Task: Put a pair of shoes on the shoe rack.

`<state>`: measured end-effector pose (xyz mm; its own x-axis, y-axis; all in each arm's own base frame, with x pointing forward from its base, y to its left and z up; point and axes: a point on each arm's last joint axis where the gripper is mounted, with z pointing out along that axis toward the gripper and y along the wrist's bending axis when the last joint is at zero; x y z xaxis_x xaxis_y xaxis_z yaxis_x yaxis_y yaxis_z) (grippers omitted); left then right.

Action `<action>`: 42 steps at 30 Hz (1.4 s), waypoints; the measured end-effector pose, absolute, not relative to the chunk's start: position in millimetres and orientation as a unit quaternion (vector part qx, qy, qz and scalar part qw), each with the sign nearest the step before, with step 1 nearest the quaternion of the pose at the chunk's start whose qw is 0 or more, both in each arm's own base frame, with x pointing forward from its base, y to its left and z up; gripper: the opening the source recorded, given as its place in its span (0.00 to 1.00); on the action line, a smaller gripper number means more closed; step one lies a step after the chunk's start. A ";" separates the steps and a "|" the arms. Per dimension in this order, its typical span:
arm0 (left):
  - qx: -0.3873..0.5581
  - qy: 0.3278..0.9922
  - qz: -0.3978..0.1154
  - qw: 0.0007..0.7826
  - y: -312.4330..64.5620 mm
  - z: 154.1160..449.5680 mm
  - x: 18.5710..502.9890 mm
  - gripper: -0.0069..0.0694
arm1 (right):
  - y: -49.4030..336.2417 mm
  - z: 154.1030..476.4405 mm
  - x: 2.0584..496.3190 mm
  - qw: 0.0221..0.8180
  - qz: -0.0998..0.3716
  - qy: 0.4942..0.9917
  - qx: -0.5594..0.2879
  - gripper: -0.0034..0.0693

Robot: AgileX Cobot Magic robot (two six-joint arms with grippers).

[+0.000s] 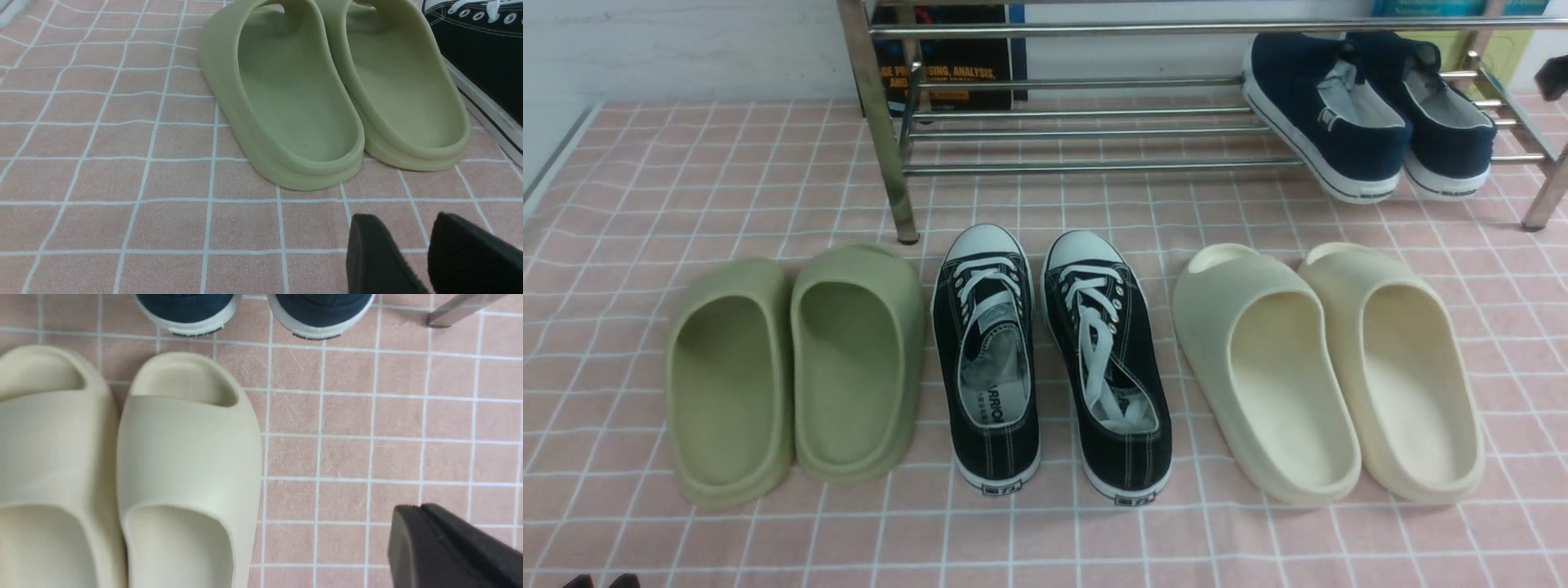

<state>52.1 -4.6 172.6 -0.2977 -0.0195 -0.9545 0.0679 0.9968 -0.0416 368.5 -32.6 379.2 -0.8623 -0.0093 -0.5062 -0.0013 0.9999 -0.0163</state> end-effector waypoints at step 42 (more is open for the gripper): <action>0.015 0.805 -0.037 0.592 -4.6 172.6 52.1 0.40 | 2.3 233.6 61.6 0.710 0.080 0.697 0.058 0.08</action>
